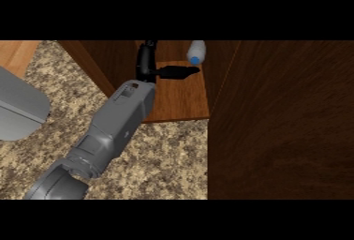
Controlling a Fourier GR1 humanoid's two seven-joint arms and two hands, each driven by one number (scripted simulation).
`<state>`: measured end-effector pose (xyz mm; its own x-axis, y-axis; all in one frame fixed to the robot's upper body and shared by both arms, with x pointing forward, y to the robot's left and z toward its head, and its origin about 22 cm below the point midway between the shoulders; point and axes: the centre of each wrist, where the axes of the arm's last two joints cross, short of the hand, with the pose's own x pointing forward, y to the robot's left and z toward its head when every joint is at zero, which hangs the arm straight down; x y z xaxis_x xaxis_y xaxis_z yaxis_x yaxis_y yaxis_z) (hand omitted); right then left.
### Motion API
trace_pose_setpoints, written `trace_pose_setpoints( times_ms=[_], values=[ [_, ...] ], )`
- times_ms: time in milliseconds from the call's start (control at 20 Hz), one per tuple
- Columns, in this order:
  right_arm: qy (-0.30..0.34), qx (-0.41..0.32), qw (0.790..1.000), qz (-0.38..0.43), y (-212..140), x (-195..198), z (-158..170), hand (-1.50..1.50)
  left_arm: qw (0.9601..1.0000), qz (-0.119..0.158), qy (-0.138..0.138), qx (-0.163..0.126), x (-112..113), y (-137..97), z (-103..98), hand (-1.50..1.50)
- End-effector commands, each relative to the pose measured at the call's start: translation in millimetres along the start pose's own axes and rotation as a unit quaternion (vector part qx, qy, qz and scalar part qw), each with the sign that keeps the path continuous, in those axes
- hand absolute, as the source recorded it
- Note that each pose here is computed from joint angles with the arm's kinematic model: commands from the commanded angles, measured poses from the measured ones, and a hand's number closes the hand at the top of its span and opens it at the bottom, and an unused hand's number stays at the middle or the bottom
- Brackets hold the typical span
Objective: Pick up the bottled water, place it into the cabinet and close the cabinet
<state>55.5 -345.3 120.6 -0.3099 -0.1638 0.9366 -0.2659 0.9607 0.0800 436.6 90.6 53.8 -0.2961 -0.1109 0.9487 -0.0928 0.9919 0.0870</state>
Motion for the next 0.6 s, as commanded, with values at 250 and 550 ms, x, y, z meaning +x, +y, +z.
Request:
trace_pose_setpoints(
  times_ms=[250,550],
  values=[
    [-0.005,0.012,1.0,0.025,21.1,28.8,-7.2,-1.5,0.9984,0.047,-0.027,-0.016,-4.6,-3.2,10.3,-1.5],
    [0.006,0.005,1.0,0.023,20.3,27.4,-1.7,-1.5,0.9958,0.089,-0.021,-0.011,4.2,-14.2,22.9,-1.5]
  ],
)
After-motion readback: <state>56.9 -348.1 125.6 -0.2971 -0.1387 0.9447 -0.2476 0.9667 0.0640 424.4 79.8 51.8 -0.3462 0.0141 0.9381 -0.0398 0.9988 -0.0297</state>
